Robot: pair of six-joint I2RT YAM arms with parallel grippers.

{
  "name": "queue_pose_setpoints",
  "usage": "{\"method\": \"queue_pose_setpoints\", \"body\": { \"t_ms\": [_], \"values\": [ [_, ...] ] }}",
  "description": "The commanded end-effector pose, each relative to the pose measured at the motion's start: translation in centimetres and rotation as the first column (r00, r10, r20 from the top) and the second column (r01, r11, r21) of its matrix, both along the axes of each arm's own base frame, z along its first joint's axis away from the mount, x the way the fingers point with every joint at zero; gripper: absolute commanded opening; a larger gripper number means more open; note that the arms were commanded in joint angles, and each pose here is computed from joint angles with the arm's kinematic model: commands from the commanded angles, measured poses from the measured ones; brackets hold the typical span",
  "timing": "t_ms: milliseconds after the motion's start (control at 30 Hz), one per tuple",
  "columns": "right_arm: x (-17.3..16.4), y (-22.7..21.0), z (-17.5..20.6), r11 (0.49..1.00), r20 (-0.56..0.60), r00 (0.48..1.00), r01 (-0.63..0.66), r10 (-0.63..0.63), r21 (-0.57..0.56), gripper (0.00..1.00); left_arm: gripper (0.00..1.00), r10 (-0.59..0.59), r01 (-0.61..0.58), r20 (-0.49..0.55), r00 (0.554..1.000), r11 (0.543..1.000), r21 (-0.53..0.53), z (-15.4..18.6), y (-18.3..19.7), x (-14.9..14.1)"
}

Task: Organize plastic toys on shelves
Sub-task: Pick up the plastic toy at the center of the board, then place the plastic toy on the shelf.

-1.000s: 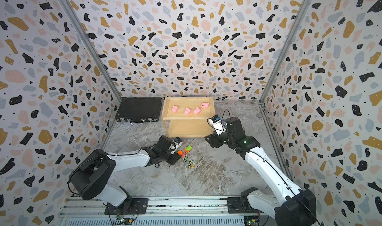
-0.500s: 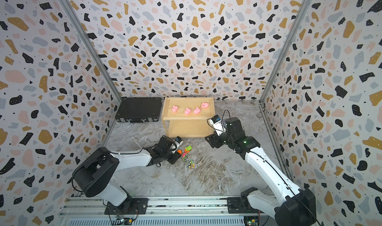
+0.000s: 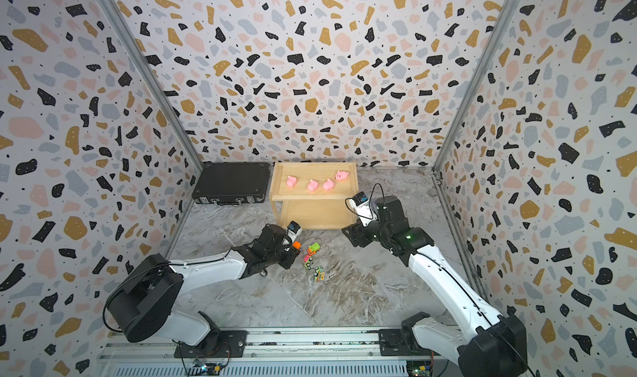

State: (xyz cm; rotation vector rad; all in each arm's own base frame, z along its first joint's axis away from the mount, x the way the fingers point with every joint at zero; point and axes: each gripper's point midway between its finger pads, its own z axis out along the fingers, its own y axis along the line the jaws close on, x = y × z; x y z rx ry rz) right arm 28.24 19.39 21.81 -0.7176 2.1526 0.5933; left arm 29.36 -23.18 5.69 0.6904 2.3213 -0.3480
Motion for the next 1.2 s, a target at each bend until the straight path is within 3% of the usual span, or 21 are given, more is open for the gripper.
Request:
{"method": "queue_pose_setpoints", "body": {
  "t_ms": [0, 300, 1167],
  "values": [
    [-0.2, -0.4, 0.2, 1.0, 0.006, 1.0, 0.012, -0.012, -0.002, 0.71, 0.33, 0.149, -0.144, 0.079, 0.986, 0.987, -0.067, 2.9, 0.0, 2.7],
    [-0.4, -0.5, 0.0, 1.0, 0.004, 1.0, 0.013, -0.013, -0.004, 0.71, 0.32, 0.291, -0.281, 0.092, 0.952, 0.954, -0.108, 3.9, 0.0, 5.4],
    [-0.5, -0.8, -0.6, 1.0, -0.004, 1.0, 0.019, -0.02, -0.018, 0.71, 0.34, 0.376, -0.37, 0.135, 0.917, 0.926, -0.073, 2.6, -0.6, 9.0]
  ]
}}
